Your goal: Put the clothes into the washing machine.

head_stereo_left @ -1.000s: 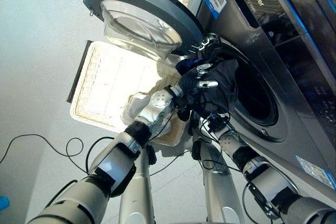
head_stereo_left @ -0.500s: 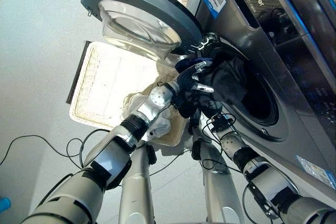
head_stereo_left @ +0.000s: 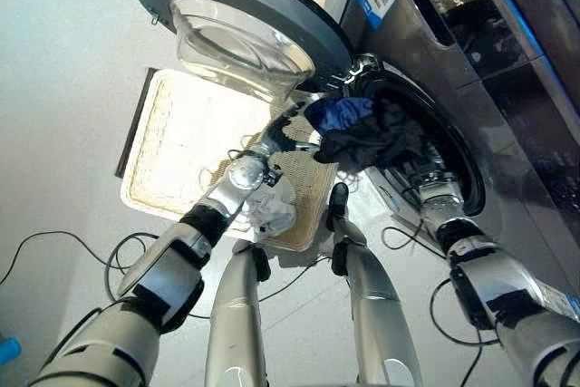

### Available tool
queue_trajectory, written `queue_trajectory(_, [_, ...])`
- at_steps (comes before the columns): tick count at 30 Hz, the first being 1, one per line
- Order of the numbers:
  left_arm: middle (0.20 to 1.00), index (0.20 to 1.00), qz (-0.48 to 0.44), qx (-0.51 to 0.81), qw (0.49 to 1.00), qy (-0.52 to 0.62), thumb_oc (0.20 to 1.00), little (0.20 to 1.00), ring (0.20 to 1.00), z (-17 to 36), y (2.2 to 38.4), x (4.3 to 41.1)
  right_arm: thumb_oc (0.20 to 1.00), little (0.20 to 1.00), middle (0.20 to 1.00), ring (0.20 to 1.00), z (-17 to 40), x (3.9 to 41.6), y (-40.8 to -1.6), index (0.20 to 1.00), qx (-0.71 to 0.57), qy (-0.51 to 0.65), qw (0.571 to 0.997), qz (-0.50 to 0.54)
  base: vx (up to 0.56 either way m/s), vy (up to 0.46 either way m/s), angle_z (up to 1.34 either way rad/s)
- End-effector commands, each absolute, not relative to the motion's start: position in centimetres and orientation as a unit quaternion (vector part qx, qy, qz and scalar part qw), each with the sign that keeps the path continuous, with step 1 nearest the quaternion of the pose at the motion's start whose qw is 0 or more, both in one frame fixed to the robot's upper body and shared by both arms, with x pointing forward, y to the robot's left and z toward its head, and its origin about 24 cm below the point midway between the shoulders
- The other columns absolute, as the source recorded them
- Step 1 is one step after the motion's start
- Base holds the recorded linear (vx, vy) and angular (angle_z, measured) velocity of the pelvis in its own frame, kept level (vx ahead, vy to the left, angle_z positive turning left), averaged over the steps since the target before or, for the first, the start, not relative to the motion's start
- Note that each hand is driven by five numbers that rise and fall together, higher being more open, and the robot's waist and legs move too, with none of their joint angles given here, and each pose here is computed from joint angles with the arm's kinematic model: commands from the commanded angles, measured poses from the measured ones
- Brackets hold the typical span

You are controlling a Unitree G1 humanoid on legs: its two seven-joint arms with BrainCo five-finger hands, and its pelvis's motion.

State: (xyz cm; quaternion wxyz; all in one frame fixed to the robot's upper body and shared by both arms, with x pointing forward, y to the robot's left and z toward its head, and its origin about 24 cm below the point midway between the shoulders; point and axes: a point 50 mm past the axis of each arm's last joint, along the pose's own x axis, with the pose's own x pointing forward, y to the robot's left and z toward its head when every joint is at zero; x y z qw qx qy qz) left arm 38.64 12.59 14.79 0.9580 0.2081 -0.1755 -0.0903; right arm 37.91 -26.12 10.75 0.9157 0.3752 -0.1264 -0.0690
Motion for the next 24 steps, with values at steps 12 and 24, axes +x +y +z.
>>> queue_trajectory(12, [1.000, 1.000, 0.048, 0.066, 0.971, -0.226, 1.000, 1.000, 1.000, 12.1, 16.6, 35.0, 0.200, 0.200, 0.200, 0.200, 16.9, 32.9, -37.0, 0.200, 0.536, -0.366, 0.653, -0.390, 0.02, 0.000, 0.09])
queue_trajectory(24, [1.000, 1.000, 0.064, 0.046, 0.976, -0.203, 1.000, 1.000, 1.000, 10.8, 16.1, 34.7, 0.200, 0.200, 0.200, 0.200, 15.2, 34.0, -34.1, 0.200, 0.711, -0.330, 0.456, -0.421, 0.02, 0.016, 0.08])
